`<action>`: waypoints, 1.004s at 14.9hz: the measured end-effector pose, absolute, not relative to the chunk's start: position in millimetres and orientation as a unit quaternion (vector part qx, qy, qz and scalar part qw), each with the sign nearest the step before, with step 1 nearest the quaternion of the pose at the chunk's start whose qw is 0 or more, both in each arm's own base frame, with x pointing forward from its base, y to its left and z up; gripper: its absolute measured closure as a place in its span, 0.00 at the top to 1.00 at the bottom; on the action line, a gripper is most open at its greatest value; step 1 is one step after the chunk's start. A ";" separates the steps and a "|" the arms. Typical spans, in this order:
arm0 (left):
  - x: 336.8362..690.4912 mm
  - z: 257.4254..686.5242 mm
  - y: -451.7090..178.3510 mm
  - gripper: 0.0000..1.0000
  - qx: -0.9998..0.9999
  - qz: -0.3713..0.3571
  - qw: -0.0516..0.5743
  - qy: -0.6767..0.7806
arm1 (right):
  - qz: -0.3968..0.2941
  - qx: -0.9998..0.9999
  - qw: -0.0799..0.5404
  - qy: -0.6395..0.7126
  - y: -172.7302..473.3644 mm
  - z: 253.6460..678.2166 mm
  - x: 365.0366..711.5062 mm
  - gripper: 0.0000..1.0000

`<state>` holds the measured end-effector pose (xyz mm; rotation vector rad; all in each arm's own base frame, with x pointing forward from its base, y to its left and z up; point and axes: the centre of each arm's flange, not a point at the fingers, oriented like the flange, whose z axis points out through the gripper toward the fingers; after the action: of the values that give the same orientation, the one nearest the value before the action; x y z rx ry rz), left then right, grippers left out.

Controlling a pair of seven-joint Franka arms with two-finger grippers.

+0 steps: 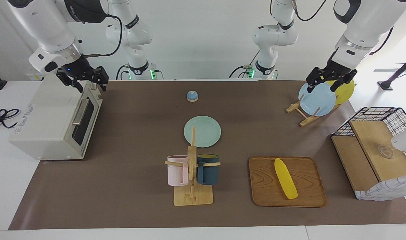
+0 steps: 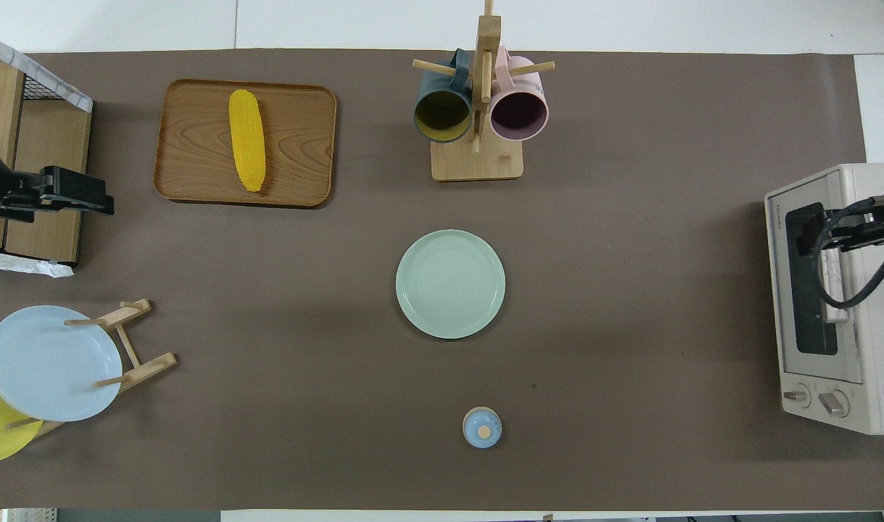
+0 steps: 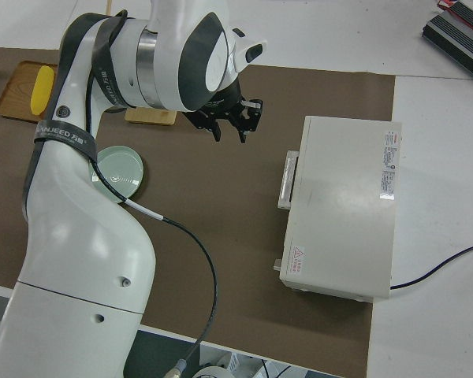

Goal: Put corn in oven
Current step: 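Reach the left gripper toward the yellow corn on the wooden tray, then close the left gripper around the yellow corn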

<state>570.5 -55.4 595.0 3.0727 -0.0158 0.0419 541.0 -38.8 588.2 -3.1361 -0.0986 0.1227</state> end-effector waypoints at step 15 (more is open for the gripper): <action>747.1 338.3 -127.0 1.00 0.998 0.018 0.030 -0.048 | 0.037 -0.998 -0.045 0.011 -114.5 487.9 525.1 0.01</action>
<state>747.1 -127.0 338.3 3.0772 -0.1467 0.0559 525.1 -114.5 487.9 -3.2294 0.0367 0.1181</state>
